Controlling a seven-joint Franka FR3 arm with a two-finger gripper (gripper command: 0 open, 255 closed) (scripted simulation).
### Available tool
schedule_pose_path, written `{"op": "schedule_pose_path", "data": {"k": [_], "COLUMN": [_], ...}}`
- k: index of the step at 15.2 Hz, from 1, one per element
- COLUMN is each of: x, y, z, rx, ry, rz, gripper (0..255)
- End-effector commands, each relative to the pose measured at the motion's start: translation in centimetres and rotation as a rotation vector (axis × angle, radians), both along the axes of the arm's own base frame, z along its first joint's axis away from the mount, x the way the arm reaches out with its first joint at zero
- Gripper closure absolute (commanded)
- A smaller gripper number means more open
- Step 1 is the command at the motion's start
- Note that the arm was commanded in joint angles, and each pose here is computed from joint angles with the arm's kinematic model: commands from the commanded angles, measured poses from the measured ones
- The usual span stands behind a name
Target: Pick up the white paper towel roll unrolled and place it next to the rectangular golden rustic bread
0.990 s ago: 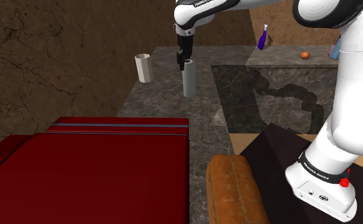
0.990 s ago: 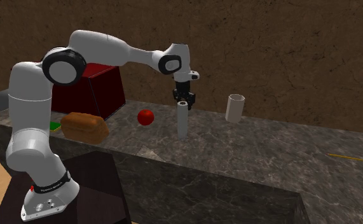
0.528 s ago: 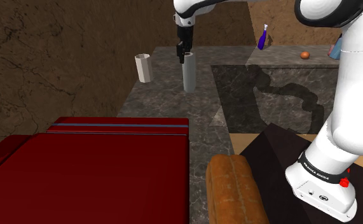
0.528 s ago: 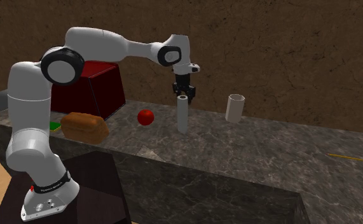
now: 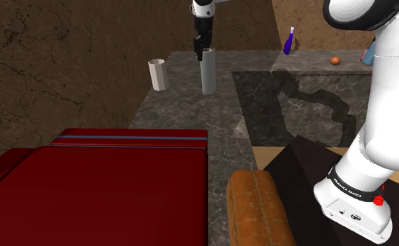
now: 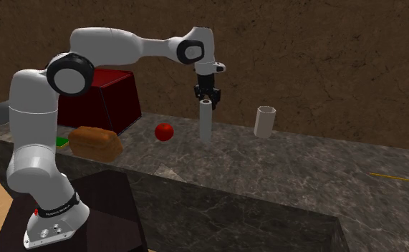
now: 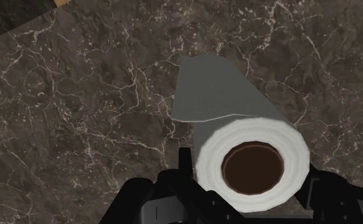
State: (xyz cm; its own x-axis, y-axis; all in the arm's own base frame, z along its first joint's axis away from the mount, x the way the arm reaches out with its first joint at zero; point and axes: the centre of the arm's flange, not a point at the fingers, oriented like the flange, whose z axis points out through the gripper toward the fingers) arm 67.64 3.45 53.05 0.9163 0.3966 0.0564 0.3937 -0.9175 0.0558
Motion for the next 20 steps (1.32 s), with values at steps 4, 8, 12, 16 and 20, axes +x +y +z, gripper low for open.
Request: {"op": "schedule_pose_path", "data": {"k": [4,8,12,16,20], "x": [0.0,0.0,0.0,0.0,-3.2], "y": [0.0,0.0,0.0,0.0,2.2], "z": [2.7,4.8,6.9,9.1,10.0], "rx": [0.000,0.000,0.000,0.000,0.000], "ry": [0.000,0.000,0.000,0.000,0.000], "rz": [0.000,0.000,0.000,0.000,0.000], "gripper": [255,255,255,255,255]}}
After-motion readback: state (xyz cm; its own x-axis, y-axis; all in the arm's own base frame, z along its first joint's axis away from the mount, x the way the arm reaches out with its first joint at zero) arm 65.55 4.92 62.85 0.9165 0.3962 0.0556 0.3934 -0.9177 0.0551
